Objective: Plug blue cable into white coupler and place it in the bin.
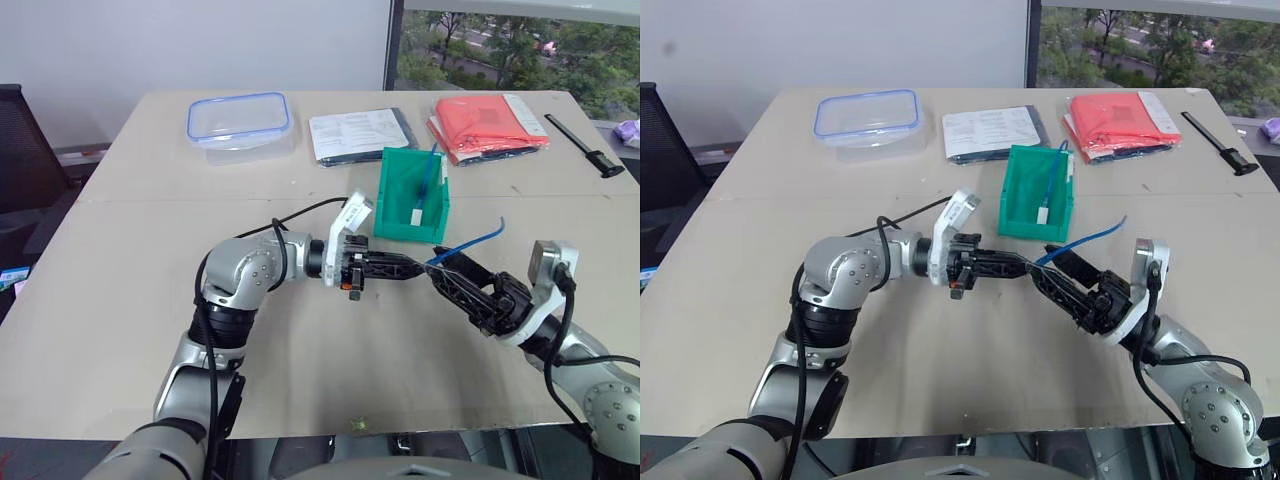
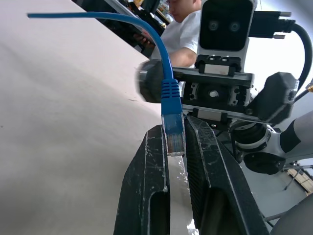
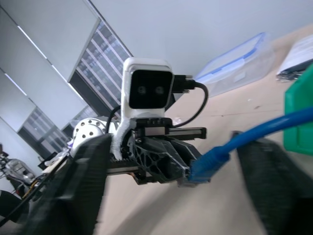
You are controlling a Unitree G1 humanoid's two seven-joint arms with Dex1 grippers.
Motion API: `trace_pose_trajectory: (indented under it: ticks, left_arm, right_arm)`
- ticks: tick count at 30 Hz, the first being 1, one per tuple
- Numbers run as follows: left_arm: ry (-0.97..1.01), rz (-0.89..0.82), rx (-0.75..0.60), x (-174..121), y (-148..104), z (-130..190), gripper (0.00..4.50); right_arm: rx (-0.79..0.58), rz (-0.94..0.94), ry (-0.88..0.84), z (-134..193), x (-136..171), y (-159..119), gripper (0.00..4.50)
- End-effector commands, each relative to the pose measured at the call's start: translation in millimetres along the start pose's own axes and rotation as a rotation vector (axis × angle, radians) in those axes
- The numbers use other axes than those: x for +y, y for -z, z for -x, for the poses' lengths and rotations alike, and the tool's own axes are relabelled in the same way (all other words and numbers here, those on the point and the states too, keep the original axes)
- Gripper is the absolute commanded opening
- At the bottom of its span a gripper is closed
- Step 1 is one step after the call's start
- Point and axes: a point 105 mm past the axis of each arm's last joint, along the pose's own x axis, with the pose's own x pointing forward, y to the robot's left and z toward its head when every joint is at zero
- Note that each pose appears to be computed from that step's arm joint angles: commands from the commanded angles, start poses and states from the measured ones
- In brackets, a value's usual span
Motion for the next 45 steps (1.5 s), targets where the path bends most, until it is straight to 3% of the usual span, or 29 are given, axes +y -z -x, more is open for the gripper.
trace_pose_trajectory:
  ticks: [1, 5, 11, 12, 18, 25, 29, 32, 35, 40, 45]
  left_arm:
    - [0.039, -0.038, -0.027, -11, -11, -5, 0.0]
    - [0.041, -0.029, -0.043, -11, -12, -6, 0.0]
    - [0.053, -0.061, -0.083, -13, -15, -5, 0.0]
    - [0.055, -0.076, -0.084, -13, -16, -5, 0.74]
    - [-0.025, -0.184, -0.104, -17, -22, 6, 3.56]
    - [-0.452, -0.503, -0.195, -34, -31, 59, 3.56]
    - [-0.862, -0.597, -0.347, -25, -27, 100, 3.56]
    - [-1.126, -0.708, -0.308, -27, -2, 124, 3.56]
    - [-1.325, -0.691, -0.275, -32, 36, 145, 3.56]
    - [-1.489, -0.634, -0.226, -37, 77, 157, 3.56]
    - [-1.539, -0.547, -0.224, -19, 96, 159, 3.56]
  right_arm:
    - [0.007, 0.016, -0.069, -5, 14, -2, 1.85]
    - [0.028, 0.009, -0.09, -5, 18, 0, 0.03]
    - [-0.01, -0.015, -0.111, -7, 19, -8, 0.03]
    - [-0.021, -0.018, -0.111, -7, 19, -11, 0.0]
    - [-0.051, 0.008, -0.077, -2, 7, -25, 0.0]
    - [-0.084, 0.106, 0.024, 6, -20, -42, 0.0]
    - [-0.134, 0.217, 0.061, 1, -33, -53, 0.0]
    - [-0.129, 0.197, 0.029, -8, -34, -53, 0.0]
    - [-0.115, 0.197, 0.008, -14, -36, -51, 0.0]
    - [-0.097, 0.188, -0.007, -19, -36, -49, 0.0]
    - [-0.095, 0.176, -0.014, -23, -33, -47, 0.0]
